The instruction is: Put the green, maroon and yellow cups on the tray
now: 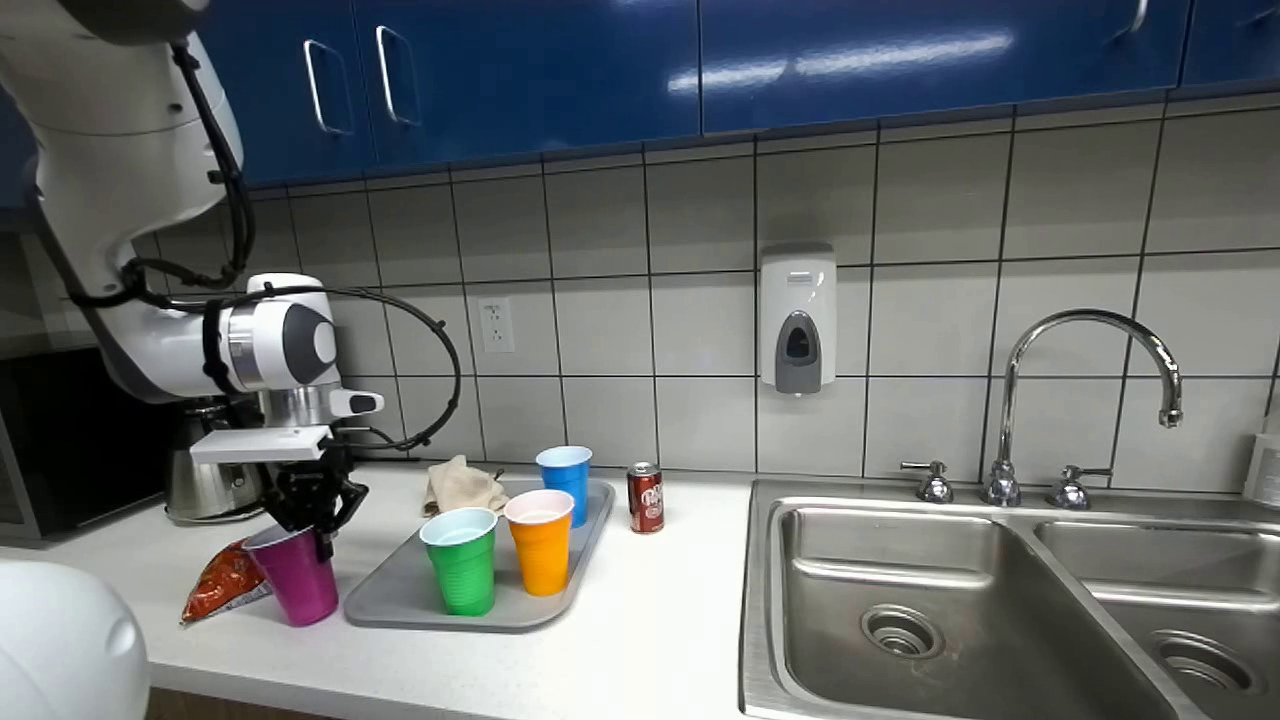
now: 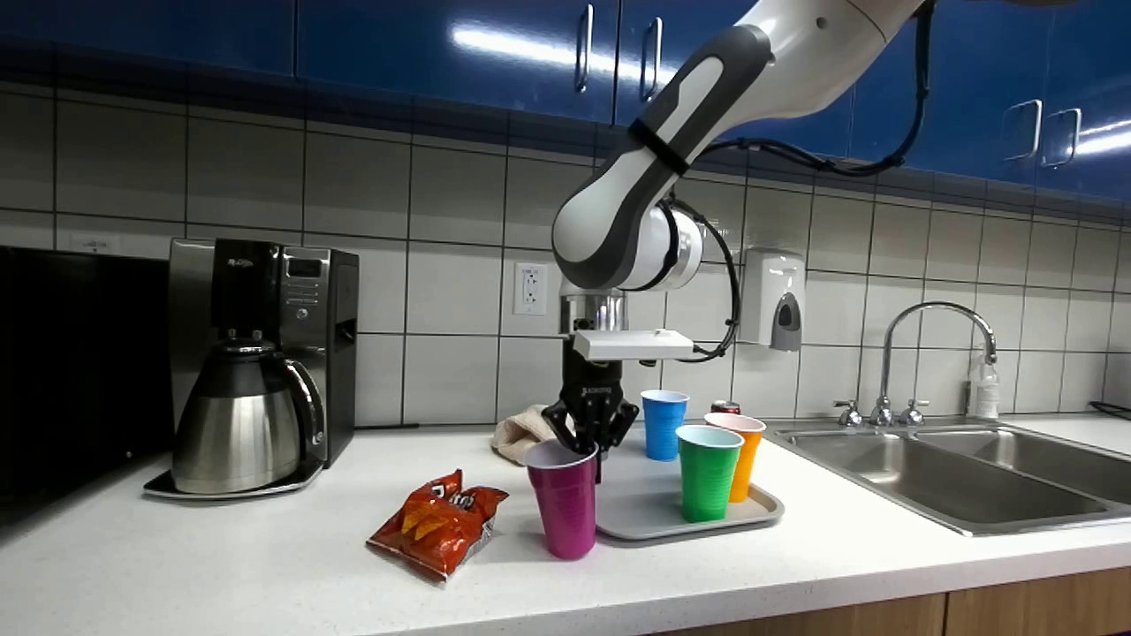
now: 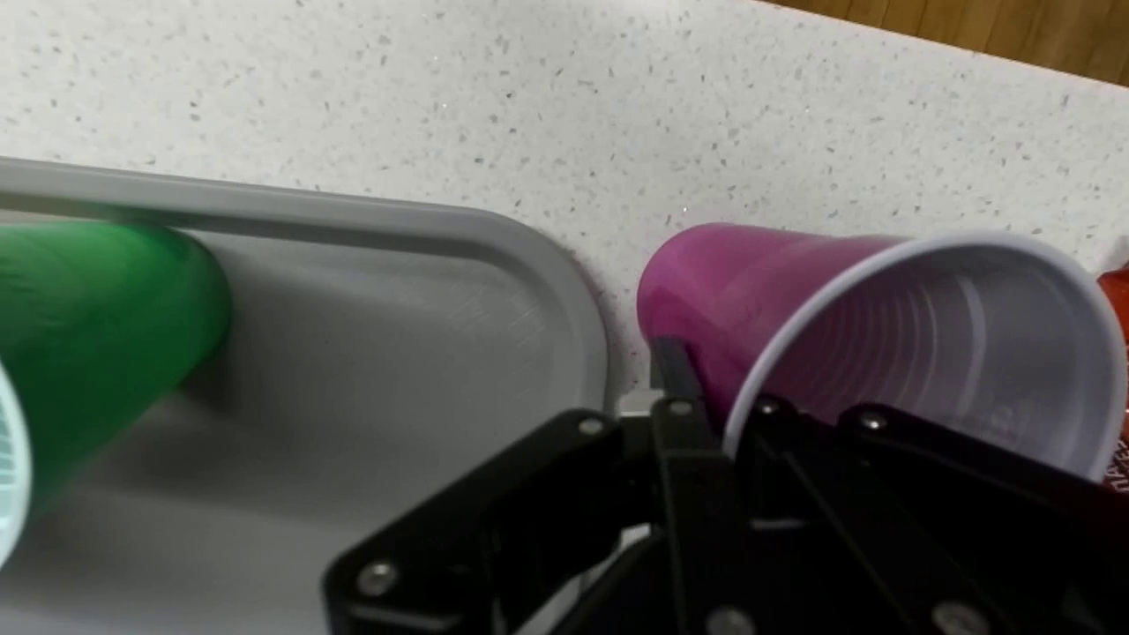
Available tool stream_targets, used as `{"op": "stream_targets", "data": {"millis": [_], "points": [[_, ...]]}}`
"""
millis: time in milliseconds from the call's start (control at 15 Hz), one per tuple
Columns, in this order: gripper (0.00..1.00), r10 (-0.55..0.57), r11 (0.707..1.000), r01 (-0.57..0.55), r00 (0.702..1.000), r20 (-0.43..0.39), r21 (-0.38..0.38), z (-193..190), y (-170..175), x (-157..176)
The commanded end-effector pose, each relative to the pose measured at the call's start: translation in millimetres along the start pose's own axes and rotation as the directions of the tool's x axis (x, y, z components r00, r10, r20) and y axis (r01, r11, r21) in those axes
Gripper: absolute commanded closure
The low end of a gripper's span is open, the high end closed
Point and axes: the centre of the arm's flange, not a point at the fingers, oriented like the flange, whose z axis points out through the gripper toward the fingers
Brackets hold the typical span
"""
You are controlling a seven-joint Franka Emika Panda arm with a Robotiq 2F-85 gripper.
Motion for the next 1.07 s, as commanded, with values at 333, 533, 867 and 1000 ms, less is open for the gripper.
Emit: {"op": "stream_targets", "data": {"millis": [333,533,867,1000], "points": [[1.0,0.003,0.999,-0.002,1.0,-0.027,0.053,-21,6,0],[1.0,0.015,0.997,-0.011,0.999,-0.05,0.072,-33,8,1],[1.0,0.07,0.995,-0.063,0.993,-0.095,0.074,-50,28,11],[1.0,0.095,0.993,-0.088,0.99,-0.104,0.073,-52,40,17]]}}
